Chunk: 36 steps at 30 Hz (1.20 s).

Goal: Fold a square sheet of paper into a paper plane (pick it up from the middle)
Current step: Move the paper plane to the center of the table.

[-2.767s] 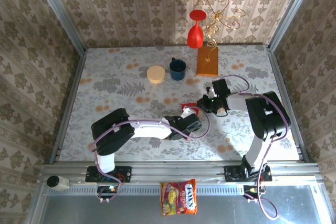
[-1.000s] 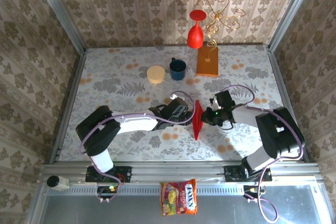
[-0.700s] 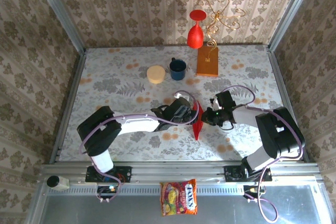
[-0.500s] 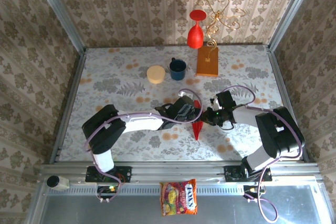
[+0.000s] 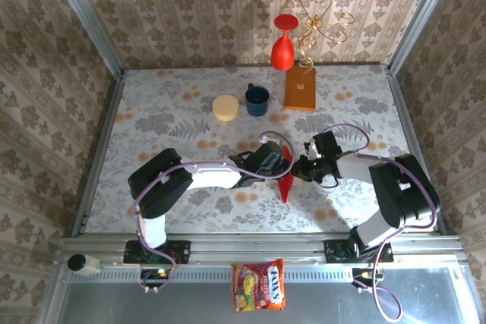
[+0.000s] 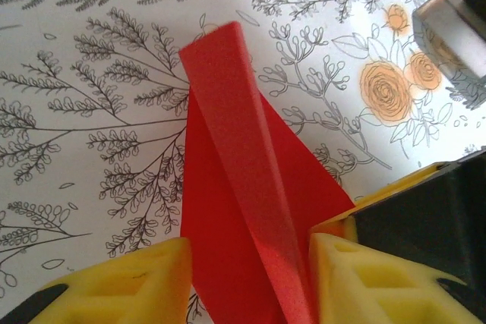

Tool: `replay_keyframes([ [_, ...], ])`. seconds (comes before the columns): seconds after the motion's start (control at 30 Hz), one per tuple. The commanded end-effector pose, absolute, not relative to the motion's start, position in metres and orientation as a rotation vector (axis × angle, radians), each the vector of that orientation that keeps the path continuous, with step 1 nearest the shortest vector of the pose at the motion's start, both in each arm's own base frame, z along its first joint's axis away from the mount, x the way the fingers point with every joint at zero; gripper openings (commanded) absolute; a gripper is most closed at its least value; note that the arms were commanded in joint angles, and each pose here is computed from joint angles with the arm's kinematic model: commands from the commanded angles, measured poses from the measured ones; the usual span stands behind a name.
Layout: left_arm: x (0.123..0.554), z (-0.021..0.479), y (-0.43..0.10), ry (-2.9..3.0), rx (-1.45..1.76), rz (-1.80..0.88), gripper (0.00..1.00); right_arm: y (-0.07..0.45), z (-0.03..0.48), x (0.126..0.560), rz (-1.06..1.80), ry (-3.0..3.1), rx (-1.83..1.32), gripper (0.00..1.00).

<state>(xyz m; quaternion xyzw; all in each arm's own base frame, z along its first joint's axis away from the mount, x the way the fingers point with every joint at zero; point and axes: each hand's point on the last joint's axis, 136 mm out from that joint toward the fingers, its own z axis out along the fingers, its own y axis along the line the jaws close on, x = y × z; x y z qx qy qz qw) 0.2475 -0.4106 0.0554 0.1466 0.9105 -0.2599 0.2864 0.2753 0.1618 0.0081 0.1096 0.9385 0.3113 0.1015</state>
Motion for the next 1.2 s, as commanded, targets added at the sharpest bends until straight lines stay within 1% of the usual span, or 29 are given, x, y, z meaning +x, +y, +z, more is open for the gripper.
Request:
replay_keyframes([
  [0.0,0.247,0.059,-0.424,2.428,0.38,-0.748,0.44,0.15,-0.03,0.256,0.797,2.872,0.377,0.11],
  [0.17,0.246,0.054,-0.43,2.442,0.386,-0.761,0.43,0.15,-0.031,0.254,0.8,2.877,0.379,0.1],
  [0.3,0.246,0.052,-0.439,2.451,0.397,-0.791,0.35,0.15,-0.03,0.254,0.801,2.876,0.38,0.1],
  [0.37,0.245,0.052,-0.444,2.449,0.404,-0.816,0.26,0.151,-0.03,0.254,0.802,2.877,0.377,0.1],
  [0.43,0.244,0.051,-0.447,2.456,0.416,-0.815,0.12,0.152,-0.028,0.256,0.811,2.873,0.375,0.1],
  [0.47,0.244,0.05,-0.446,2.457,0.415,-0.808,0.07,0.152,-0.026,0.256,0.812,2.872,0.372,0.11],
  [0.5,0.247,0.05,-0.442,2.456,0.398,-0.793,0.01,0.153,-0.024,0.256,0.817,2.872,0.367,0.13],
  [0.67,0.257,0.059,-0.404,2.445,0.337,-0.625,0.0,0.157,0.007,0.263,0.859,2.821,0.316,0.4],
  [0.73,0.261,0.067,-0.384,2.437,0.346,-0.503,0.0,0.156,0.026,0.266,0.868,2.787,0.297,0.47],
  [0.8,0.262,0.072,-0.367,2.435,0.364,-0.406,0.0,0.156,0.041,0.268,0.874,2.755,0.287,0.49],
  [0.93,0.262,0.067,-0.341,2.457,0.39,-0.251,0.0,0.155,0.063,0.269,0.885,2.704,0.276,0.5],
  [1.17,0.263,0.043,-0.32,2.473,0.415,-0.104,0.0,0.149,0.073,0.259,0.867,2.681,0.285,0.51],
])
